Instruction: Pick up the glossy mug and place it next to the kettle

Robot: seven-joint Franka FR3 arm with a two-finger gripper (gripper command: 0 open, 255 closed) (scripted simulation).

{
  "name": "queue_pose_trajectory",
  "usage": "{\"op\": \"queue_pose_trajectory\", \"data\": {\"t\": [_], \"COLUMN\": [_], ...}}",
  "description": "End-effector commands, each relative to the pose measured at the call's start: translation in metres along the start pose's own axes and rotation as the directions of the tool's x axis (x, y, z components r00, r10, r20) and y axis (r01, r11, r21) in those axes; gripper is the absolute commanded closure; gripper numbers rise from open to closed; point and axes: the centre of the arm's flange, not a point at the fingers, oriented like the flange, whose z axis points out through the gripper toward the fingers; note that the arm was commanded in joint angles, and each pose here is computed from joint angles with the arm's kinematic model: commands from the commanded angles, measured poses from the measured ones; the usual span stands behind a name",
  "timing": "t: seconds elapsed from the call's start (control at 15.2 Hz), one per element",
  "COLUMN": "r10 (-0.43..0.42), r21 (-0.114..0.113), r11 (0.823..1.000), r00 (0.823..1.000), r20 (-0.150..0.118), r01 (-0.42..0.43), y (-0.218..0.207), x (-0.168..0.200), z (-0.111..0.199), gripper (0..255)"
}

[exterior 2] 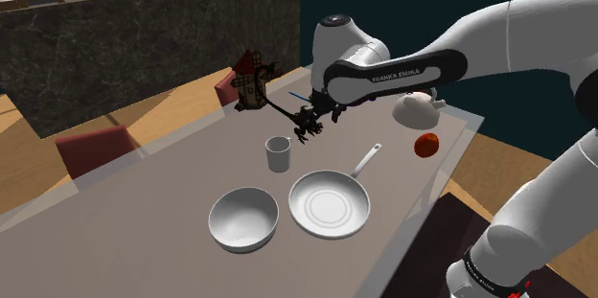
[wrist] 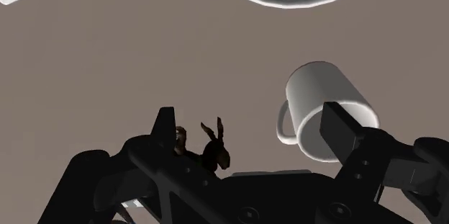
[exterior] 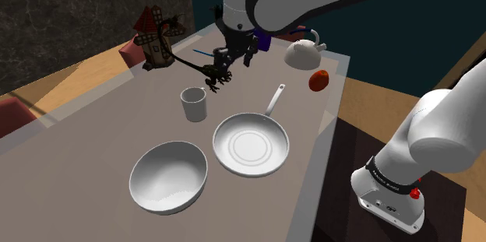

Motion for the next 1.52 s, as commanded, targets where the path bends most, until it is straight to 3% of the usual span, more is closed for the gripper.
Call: {"op": "queue_pose_trajectory", "data": {"t": [0.0,0.86,1.45], "r10": [-0.001,-0.013,-0.013], "r21": [0.0,-0.002,-0.002], "r11": [1.0,1.0,1.0], "r00": [1.0,1.0,1.0], "r20": [0.002,0.014,0.014], "r01": [0.001,0.013,0.013], "y": [-0.021,-0.154,-0.156], "x": [0.011,0.08,0.081], "z": [0.013,0.099,0.141], "gripper": [0,0,0]}}
